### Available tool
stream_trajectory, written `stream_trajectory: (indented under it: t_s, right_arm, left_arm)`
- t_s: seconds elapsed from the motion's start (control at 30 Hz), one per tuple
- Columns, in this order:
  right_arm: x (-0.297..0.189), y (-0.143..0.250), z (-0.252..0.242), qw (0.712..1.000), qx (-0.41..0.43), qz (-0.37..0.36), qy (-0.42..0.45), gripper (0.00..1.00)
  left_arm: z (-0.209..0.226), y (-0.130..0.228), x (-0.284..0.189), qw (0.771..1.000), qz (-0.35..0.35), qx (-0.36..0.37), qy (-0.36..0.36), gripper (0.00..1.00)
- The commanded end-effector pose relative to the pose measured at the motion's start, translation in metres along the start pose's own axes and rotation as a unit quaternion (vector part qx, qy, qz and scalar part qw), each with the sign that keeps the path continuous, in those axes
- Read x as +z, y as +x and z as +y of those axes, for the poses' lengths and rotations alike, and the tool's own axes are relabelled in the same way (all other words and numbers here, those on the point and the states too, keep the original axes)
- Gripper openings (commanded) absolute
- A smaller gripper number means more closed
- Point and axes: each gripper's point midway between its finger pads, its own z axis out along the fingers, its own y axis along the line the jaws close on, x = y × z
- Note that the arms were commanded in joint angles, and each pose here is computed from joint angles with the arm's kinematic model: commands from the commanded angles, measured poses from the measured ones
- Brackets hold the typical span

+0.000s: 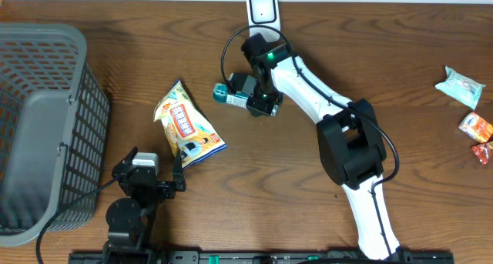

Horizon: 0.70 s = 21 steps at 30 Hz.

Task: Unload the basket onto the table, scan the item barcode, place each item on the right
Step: 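Lift the mouthwash bottle up to the white scanner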

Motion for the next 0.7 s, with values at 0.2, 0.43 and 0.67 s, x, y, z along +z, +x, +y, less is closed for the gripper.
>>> stream_trajectory:
  t_s: [0.2, 0.43, 0.67]
  right_arm:
    - [-0.067, -0.021, 0.032, 0.995, 0.038, -0.064, -0.062, 0.01]
    - [-0.166, -0.027, 0.107, 0.952, 0.066, -0.168, -0.249, 0.01]
    - [-0.216, -0.015, 0.144, 0.892, 0.073, -0.220, -0.388, 0.01]
  left_arm:
    - [0.000, 0.013, 0.001, 1.000, 0.019, -0.003, 0.001, 0.98]
    - [0.000, 0.013, 0.001, 1.000, 0.019, -0.003, 0.001, 0.98]
    - [0.000, 0.013, 0.001, 1.000, 0.019, -0.003, 0.001, 0.98]
